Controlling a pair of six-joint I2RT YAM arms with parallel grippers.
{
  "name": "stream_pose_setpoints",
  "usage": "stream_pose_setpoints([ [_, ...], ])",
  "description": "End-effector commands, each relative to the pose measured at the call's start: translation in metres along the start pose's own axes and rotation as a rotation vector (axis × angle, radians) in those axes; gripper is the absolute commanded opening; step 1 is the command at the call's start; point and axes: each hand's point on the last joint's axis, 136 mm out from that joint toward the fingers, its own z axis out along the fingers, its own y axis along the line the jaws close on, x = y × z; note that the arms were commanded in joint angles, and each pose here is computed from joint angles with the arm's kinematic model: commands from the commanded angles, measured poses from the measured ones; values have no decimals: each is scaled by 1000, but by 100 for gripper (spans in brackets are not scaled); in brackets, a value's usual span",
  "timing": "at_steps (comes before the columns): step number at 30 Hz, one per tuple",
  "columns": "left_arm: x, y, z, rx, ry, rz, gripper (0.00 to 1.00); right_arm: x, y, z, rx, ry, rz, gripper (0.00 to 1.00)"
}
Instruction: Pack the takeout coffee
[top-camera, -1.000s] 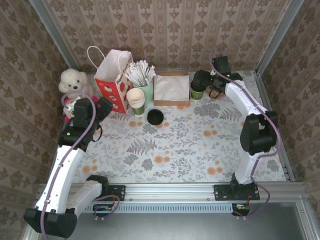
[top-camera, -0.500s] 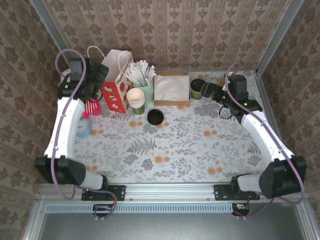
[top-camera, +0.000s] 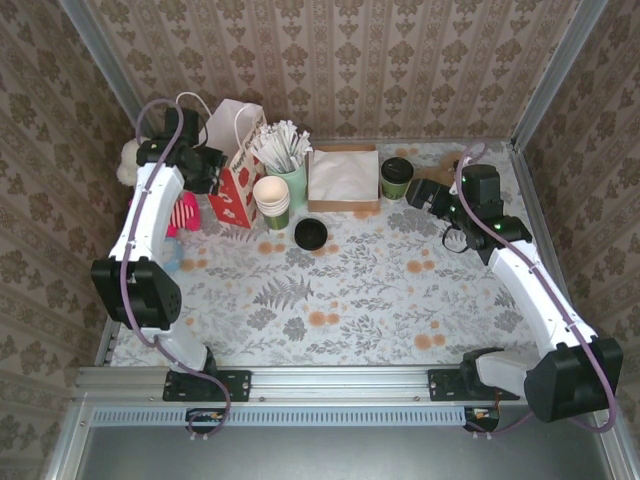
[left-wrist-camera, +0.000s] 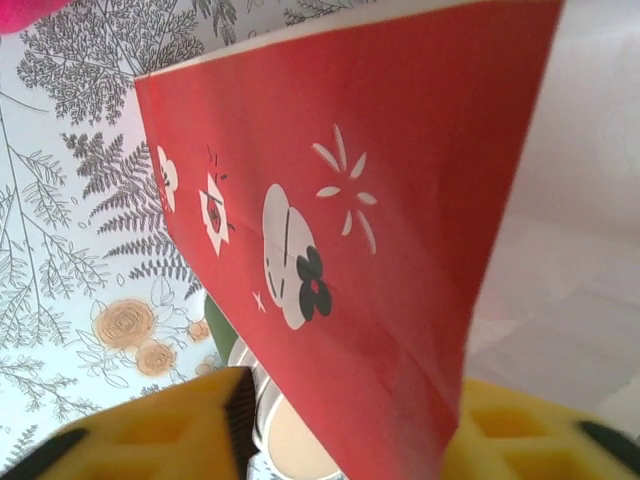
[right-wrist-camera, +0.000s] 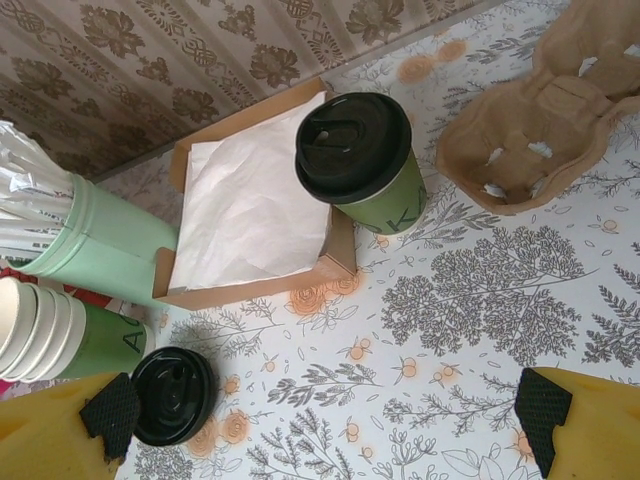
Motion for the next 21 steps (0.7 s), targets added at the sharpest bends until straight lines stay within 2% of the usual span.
stream_pose_setpoints([
  [1,-11,2,-13,0,-62,1,33,-4,6,-8,-21,-26,-16,100],
  [4,-20,4,-18,5,-102,2,20,-7,7,-9,-24,-36,-16,100],
  [12,-27,4,-32,60,-140,32,16,-7,4,-13,-12,-42,-13,100],
  [18,-37,35,-64,54,-260,57,11,-7,3,-14,-5,-56,-9,100],
  [21,-35,45,-81,124,-279,73,7,-9,4,-14,-5,-57,-11,100],
])
